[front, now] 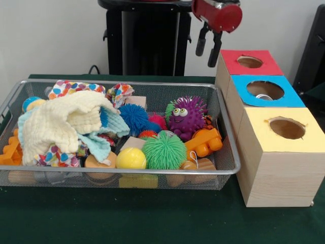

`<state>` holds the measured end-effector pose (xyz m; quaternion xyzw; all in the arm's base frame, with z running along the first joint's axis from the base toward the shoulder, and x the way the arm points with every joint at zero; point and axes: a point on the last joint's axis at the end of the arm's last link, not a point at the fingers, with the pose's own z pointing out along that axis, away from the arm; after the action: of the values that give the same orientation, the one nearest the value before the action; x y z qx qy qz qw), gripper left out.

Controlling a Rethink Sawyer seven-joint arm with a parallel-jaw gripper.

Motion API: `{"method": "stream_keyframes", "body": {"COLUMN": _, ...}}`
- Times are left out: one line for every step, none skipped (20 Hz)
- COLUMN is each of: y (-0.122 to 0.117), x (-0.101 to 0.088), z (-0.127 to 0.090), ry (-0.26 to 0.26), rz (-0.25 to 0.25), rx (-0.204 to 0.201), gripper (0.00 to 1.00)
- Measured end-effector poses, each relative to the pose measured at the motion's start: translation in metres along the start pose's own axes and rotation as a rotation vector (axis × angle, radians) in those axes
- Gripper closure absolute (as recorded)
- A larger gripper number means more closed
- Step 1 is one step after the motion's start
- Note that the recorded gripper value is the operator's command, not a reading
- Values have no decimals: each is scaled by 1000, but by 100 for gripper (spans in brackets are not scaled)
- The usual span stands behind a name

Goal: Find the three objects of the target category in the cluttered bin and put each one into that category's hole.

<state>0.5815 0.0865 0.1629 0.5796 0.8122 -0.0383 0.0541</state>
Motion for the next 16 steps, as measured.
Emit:
{"method": "stream_keyframes", "body": {"y": -6, "x": 0, "z": -2, "ry": 0, "rz": 0, "rx": 7, "gripper": 0}}
{"method": "stream_keyframes", "body": {"y": -9, "x": 0, "z": -4, "ry": -2, "rz": -1, "rx": 10, "gripper": 0}}
{"method": "stream_keyframes", "body": {"y": -11, "x": 0, "z": -4, "ry": -5, "rz": -3, "rx": 13, "gripper": 0}}
{"method": "stream_keyframes", "body": {"y": -13, "x": 1, "z": -4, "ry": -7, "rz": -5, "rx": 16, "gripper": 0}}
{"method": "stream_keyframes", "body": {"y": -15, "x": 2, "z": -4, "ry": -10, "rz": -9, "rx": 21, "gripper": 0}}
{"method": "stream_keyframes", "body": {"y": -17, "x": 4, "z": -3, "ry": -14, "rz": -14, "rx": 25, "gripper": 0}}
{"method": "stream_keyframes", "body": {"y": -18, "x": 5, "z": -3, "ry": -16, "rz": -18, "rx": 28, "gripper": 0}}
{"method": "stream_keyframes", "body": {"y": -19, "x": 6, "z": -2, "ry": -18, "rz": -21, "rx": 31, "gripper": 0}}
{"method": "stream_keyframes", "body": {"y": -20, "x": 8, "z": -1, "ry": -20, "rz": -26, "rx": 35, "gripper": 0}}
{"method": "stream_keyframes", "body": {"y": -21, "x": 9, "z": 0, "ry": -21, "rz": -29, "rx": 38, "gripper": 0}}
{"method": "stream_keyframes", "body": {"y": -22, "x": 10, "z": 1, "ry": -24, "rz": -32, "rx": 43, "gripper": 0}}
{"method": "stream_keyframes", "body": {"y": -23, "x": 11, "z": 3, "ry": -26, "rz": -34, "rx": 48, "gripper": 0}}
{"method": "stream_keyframes", "body": {"y": -24, "x": 11, "z": 5, "ry": -28, "rz": -35, "rx": 54, "gripper": 0}}
{"method": "stream_keyframes", "body": {"y": -25, "x": 11, "z": 7, "ry": -29, "rz": -35, "rx": 57, "gripper": 0}}
{"method": "stream_keyframes", "body": {"y": -27, "x": 10, "z": 10, "ry": -31, "rz": -34, "rx": 65, "gripper": 0}}
{"method": "stream_keyframes", "body": {"y": -27, "x": 10, "z": 11, "ry": -31, "rz": -34, "rx": 69, "gripper": 0}}
